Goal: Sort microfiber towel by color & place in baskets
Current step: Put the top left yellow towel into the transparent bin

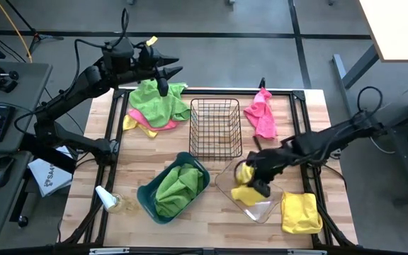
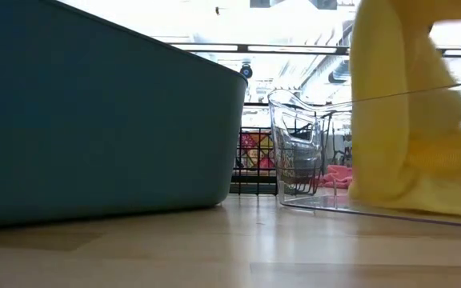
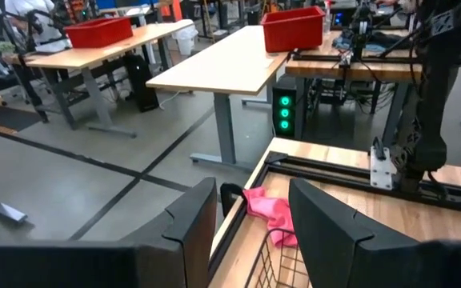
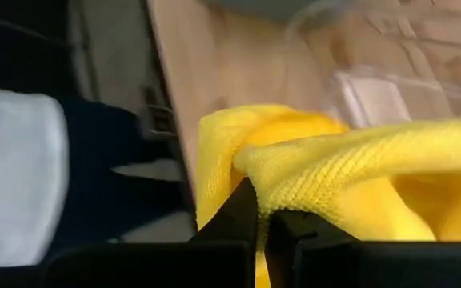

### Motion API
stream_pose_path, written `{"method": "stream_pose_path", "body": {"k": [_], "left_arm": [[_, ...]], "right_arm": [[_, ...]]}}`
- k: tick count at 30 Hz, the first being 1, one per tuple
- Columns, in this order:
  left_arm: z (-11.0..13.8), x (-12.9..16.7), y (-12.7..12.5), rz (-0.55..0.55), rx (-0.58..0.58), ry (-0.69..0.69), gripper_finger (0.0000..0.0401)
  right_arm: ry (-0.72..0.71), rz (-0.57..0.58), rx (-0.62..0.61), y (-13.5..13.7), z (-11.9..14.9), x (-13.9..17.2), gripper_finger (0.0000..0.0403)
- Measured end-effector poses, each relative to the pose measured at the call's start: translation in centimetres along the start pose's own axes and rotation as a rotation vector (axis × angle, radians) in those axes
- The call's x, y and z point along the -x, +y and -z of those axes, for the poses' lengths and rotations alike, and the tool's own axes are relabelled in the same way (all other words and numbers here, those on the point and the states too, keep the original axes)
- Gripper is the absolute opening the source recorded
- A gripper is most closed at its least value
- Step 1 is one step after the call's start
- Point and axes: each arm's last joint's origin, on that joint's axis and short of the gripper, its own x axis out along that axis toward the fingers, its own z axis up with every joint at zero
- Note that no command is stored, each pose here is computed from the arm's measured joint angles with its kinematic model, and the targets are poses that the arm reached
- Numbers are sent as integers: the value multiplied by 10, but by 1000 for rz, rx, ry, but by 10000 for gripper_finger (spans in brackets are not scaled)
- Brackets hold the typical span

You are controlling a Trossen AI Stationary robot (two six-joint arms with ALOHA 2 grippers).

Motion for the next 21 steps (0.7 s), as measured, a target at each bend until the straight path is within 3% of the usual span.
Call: {"method": "stream_pose_path", "body": {"k": [6,11,17,21], "left_arm": [[2,0,0,3,1,20,147],[2,0,0,3,1,21,147],[2,0,0,3,1,24,147],[3,0,0,3,0,32,147]], "right_arm": [[80,172,-37,-13,-1,-30,39],[109,172,-16,-12,1,-34,129],[188,149,94,-7,3,-22,250],[229,180,111,-4,3,-12,296]]}}
